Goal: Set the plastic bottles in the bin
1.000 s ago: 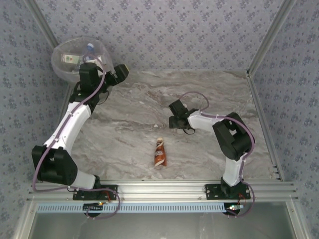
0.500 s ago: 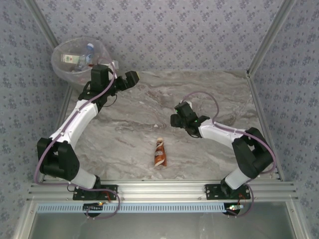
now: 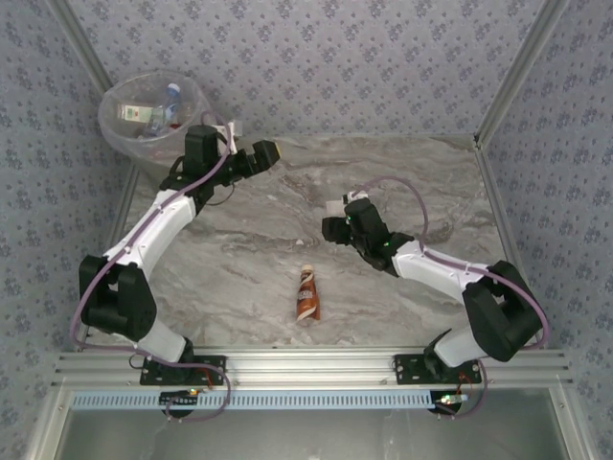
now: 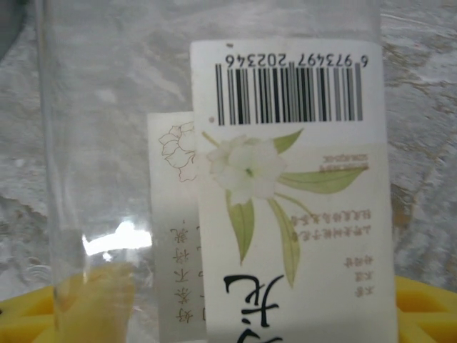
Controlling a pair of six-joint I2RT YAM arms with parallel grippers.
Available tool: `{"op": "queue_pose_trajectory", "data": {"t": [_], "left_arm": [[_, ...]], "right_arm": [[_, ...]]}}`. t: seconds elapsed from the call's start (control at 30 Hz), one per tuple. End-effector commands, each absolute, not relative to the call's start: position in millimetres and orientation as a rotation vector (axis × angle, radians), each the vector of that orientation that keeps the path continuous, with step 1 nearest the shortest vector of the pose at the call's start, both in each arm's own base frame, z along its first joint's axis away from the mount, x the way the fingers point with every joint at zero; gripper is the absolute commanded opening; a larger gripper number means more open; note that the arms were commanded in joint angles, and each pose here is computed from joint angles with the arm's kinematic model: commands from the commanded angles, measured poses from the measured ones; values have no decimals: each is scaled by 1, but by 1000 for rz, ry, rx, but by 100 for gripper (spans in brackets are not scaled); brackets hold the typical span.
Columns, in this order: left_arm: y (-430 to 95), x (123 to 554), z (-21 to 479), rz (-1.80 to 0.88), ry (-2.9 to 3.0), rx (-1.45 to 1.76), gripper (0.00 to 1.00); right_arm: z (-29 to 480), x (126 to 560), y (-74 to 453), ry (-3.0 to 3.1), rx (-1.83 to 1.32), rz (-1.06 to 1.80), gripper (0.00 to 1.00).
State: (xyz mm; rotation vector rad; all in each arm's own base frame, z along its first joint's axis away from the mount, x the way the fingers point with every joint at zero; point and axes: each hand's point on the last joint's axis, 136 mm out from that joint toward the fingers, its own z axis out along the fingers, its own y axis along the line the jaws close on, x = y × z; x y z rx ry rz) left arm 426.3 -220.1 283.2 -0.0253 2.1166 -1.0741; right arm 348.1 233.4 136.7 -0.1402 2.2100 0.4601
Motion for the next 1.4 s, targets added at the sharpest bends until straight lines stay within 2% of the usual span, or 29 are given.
{"op": "queue_pose_trajectory", "data": {"t": [0.0, 0.47, 0.83, 1.03, 1.2, 1.27, 1.37], "left_arm": [[-242, 418, 290, -1152, 2093, 61, 99], [-285, 403, 278, -1253, 2086, 166, 99], [-308, 396, 262, -1310, 2137, 160, 91], [-309, 398, 249, -1233, 2157, 120, 75], [-315, 393, 246, -1257, 2169, 160, 66], [-316, 392, 243, -1254, 2184, 159, 59], [-316, 392, 243, -1252, 2183, 157, 49]], "right_arm": [[168, 347, 254, 2093, -225, 570, 0], [195, 338, 280, 2009, -325, 647, 0], [207, 330, 296, 1955, -386, 702, 0], [217, 330, 300, 1924, -360, 728, 0], [226, 332, 303, 1914, -355, 738, 0], [227, 331, 304, 1910, -366, 743, 0], [226, 329, 305, 1916, -386, 744, 11]]}}
